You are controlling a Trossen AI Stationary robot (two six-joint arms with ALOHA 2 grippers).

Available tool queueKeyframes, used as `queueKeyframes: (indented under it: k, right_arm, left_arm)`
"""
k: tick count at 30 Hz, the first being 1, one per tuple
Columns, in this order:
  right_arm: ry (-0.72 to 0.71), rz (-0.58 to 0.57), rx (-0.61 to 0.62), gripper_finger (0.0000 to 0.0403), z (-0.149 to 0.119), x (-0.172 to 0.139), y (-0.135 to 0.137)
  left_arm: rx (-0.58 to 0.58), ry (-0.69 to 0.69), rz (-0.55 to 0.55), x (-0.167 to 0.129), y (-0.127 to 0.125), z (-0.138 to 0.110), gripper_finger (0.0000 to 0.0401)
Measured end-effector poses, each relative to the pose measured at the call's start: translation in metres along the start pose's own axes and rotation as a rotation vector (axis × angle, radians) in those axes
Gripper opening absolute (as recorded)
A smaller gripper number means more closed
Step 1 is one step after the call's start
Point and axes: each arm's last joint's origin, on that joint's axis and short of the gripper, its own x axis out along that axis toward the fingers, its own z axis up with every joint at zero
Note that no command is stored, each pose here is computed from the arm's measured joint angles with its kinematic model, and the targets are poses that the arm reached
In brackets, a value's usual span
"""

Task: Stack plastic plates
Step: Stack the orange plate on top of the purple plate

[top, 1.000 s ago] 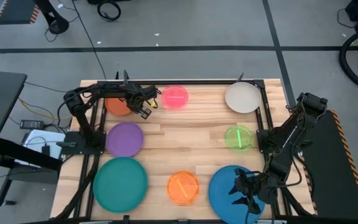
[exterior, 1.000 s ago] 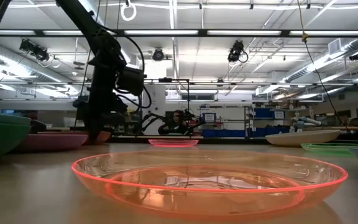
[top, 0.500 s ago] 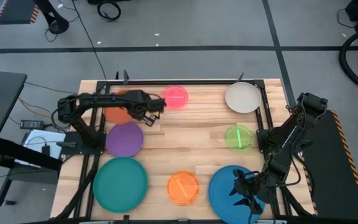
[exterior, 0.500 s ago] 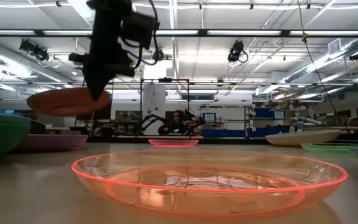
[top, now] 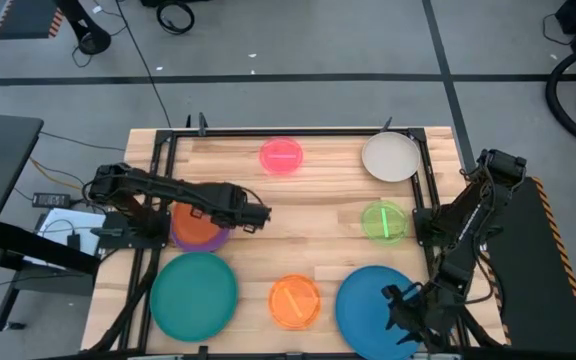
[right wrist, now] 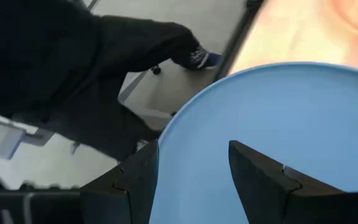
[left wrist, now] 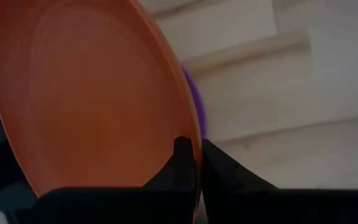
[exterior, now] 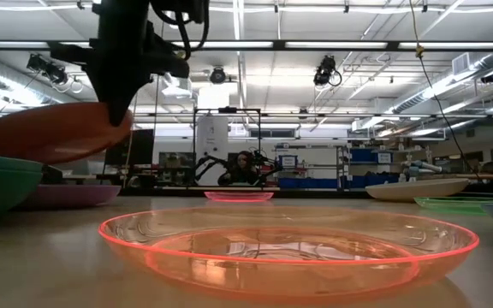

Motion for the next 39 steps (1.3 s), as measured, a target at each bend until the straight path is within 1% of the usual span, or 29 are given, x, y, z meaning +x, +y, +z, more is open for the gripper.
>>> queueKeyframes:
  k: [2,6,10,14,18,25,28,31,39]
  right_arm:
    - [0.010,0.020,-0.024,0.0203,-0.005,-0.001,0.007]
    - [0.027,0.056,-0.043,0.0203,-0.014,-0.004,0.019]
    - [0.048,0.089,-0.022,0.0203,-0.024,-0.007,0.030]
    - [0.078,0.129,-0.003,0.0203,-0.036,-0.012,0.044]
    - [0.051,0.113,0.008,0.0203,-0.046,-0.016,0.054]
    - [0.053,0.106,0.003,0.0203,-0.050,-0.018,0.057]
    - [0.057,0.108,-0.003,0.0203,-0.050,-0.018,0.057]
    - [0.063,0.111,-0.005,0.0203,-0.051,-0.018,0.057]
    - [0.059,0.107,-0.010,0.0203,-0.050,-0.018,0.057]
  left_arm:
    - [-0.017,-0.004,-0.002,0.001,-0.003,-0.006,0.0013]
    - [-0.009,0.026,0.050,0.014,-0.012,-0.009,0.0013]
    - [-0.003,0.063,0.117,0.032,-0.017,0.003,0.0013]
    - [-0.019,0.113,0.144,0.045,-0.019,0.018,0.0013]
    - [-0.027,0.192,0.158,0.060,-0.025,0.024,0.0013]
    - [-0.036,0.239,0.220,0.077,-0.032,0.019,0.0015]
    - [-0.032,0.239,0.232,0.081,-0.034,0.018,0.0035]
    - [-0.032,0.239,0.231,0.082,-0.035,0.018,0.0052]
    - [0.000,0.249,0.226,0.087,-0.037,0.019,0.0060]
